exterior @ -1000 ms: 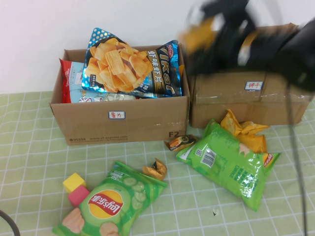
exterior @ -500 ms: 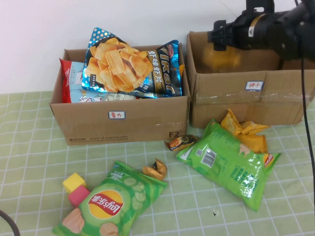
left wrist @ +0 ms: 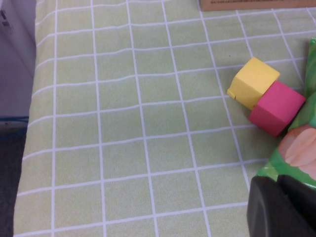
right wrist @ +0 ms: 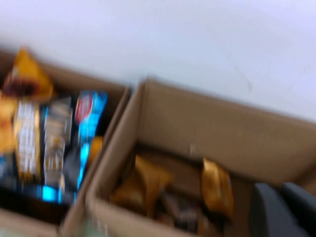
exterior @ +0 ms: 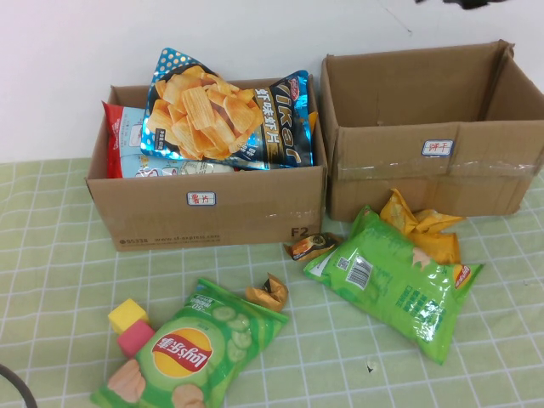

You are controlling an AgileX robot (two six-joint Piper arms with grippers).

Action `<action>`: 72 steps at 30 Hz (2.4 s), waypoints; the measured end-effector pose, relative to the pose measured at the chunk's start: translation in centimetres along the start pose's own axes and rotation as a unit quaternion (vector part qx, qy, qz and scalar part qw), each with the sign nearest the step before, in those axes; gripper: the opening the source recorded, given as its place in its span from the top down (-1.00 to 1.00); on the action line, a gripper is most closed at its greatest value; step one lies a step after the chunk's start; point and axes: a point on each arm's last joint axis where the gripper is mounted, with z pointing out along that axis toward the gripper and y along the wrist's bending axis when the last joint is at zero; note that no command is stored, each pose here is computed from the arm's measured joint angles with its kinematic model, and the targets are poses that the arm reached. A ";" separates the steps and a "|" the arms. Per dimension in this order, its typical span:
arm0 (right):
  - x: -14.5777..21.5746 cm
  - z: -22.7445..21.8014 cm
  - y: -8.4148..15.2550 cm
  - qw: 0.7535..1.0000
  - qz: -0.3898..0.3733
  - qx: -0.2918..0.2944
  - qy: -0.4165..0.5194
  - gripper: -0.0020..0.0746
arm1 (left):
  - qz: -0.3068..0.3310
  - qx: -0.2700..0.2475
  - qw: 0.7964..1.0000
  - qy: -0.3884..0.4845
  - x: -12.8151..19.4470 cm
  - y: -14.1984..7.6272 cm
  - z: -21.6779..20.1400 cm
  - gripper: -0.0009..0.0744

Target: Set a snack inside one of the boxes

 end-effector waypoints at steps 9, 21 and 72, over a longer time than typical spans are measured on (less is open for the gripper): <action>3.0 -4.4 -0.1 0.999 -0.038 -0.014 0.035 0.95 | 0.045 -0.005 0.997 -0.068 0.0 -0.3 -1.9 0.98; 15.7 -10.5 0.2 0.996 -0.076 -0.015 -0.051 0.95 | 0.078 -0.026 0.972 -0.220 1.3 -0.6 -5.2 0.98; 29.8 -17.8 0.4 0.998 -0.010 -0.027 -0.064 0.95 | 0.138 -0.010 0.965 -0.224 3.7 -0.5 -4.1 0.98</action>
